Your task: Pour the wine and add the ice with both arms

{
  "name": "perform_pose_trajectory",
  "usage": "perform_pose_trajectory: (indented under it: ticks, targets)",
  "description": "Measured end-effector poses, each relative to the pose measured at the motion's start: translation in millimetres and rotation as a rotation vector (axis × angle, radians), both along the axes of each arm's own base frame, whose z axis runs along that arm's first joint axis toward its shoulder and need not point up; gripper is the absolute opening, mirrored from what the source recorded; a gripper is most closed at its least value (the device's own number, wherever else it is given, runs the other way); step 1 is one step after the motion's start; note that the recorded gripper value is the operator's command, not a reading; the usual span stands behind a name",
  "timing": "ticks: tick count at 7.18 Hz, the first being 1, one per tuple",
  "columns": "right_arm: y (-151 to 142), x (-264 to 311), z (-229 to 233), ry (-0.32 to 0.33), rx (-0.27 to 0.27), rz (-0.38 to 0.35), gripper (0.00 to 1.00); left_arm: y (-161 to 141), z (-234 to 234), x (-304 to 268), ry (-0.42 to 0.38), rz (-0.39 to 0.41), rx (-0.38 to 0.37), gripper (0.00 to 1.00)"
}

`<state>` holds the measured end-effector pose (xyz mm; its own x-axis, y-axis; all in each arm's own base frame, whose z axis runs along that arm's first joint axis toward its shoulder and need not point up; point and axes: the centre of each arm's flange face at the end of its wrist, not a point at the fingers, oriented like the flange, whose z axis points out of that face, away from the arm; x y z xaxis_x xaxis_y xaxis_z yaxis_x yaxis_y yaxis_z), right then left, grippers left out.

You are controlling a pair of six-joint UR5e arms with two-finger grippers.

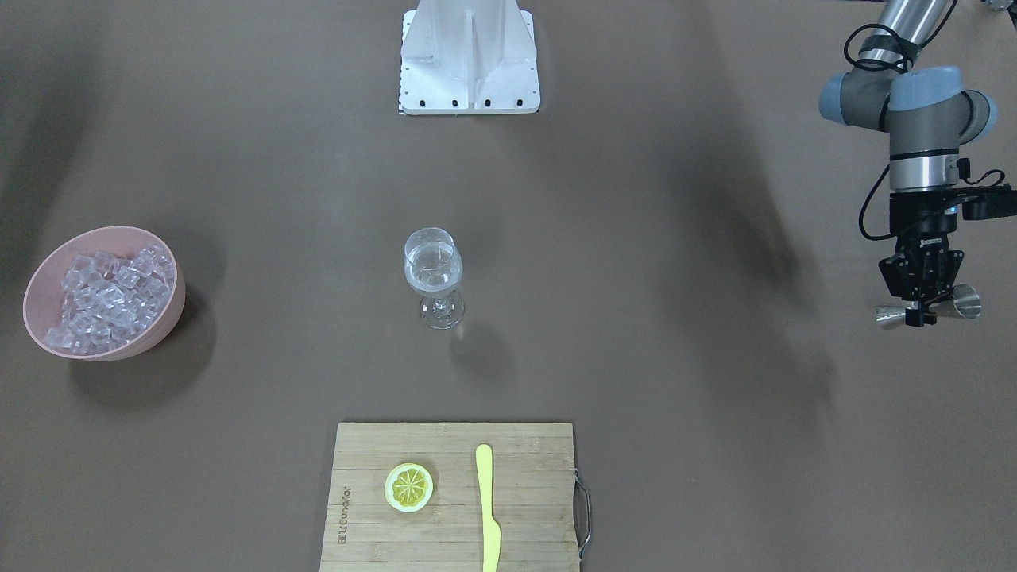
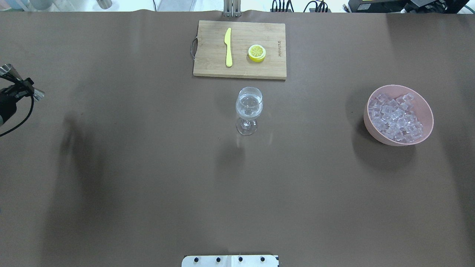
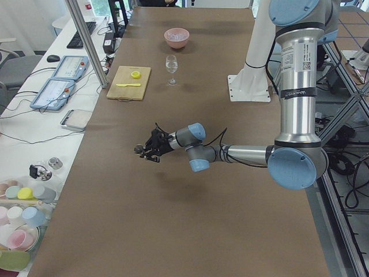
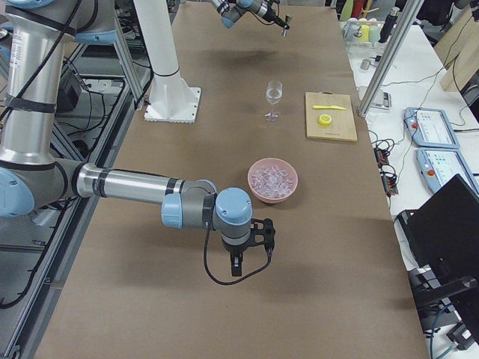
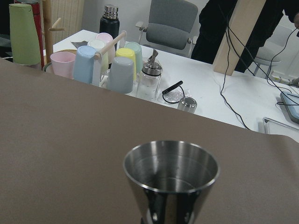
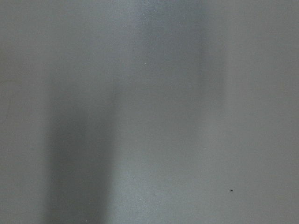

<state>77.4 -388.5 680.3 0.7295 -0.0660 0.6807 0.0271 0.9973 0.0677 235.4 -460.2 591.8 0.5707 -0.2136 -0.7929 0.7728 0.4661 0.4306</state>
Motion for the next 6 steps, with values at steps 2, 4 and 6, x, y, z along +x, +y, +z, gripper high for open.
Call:
perform_pose_trajectory:
  ticks: [2,4,6]
  targets:
    - [0,0,0,0.0,0.004,0.0,1.0,11,-9,36,-0.139,-0.034,-0.019,0.0]
    - [0,0,0,0.0,0.005,-0.001,1.0,19,-8,57,-0.254,-0.057,-0.028,0.0]
    - [0,0,0,0.0,0.005,-0.002,1.0,21,-18,78,-0.299,-0.101,-0.003,0.0]
